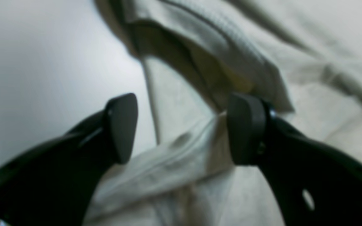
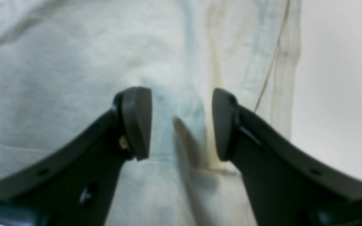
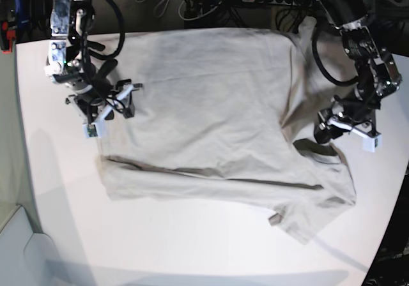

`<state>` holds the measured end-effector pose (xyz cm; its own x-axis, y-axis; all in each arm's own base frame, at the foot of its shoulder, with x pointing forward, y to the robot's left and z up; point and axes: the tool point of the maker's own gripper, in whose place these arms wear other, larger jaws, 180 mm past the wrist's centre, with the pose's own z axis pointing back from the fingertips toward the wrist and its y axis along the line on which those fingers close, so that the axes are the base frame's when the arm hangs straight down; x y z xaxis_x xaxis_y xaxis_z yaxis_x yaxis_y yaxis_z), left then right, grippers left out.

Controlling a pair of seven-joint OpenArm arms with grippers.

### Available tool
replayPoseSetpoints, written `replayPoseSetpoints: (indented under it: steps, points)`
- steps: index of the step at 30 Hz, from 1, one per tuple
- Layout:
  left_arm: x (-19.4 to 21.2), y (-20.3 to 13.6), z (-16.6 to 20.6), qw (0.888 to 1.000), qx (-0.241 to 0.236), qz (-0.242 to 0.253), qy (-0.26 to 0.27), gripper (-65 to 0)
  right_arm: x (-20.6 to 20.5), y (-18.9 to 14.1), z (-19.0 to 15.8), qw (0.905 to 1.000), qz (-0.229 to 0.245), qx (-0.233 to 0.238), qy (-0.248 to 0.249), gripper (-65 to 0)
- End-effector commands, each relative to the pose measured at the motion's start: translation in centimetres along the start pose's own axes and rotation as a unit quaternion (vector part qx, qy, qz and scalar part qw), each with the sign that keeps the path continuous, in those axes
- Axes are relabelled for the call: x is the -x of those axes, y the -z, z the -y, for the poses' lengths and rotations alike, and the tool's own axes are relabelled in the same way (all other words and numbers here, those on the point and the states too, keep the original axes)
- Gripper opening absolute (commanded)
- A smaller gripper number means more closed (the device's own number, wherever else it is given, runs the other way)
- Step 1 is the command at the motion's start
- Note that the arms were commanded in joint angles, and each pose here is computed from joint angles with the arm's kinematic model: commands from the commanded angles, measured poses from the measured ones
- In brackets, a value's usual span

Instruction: Layout the t-shirt on the table in an organized manner, then fold the t-shirt properly

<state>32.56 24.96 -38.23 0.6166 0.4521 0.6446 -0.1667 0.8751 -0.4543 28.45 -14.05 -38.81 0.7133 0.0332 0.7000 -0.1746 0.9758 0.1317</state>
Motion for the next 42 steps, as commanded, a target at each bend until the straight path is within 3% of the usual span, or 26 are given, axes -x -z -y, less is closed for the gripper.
replayPoseSetpoints:
  steps: [1,7,12,26,42]
  points:
    - [-1.8,0.0,0.5,1.000,0.018,0.023,-0.008,-21.7,-1.4,-0.3,0.1,0.9997,0.023,-0.002,-0.006,-33.8]
    - [-2.8,0.5,1.7,0.997,0.058,0.038,-0.040,-21.7,-1.4,-0.3,0.1,0.9997,0.023,-0.002,-0.006,-33.8]
    - [-3.9,0.7,3.7,0.993,0.102,0.054,-0.002,-21.7,-1.5,-0.2,0.1,0.9997,0.024,-0.002,-0.006,-33.8]
    - [-2.0,4.4,3.8,0.990,0.124,0.011,-0.067,-21.7,-2.1,-0.2,0.1,0.9995,0.030,-0.001,-0.009,-33.8]
    - [-4.0,5.9,8.1,0.981,0.168,0.046,-0.087,-21.9,-2.0,-0.2,0.2,0.9995,0.029,-0.001,-0.010,-33.8]
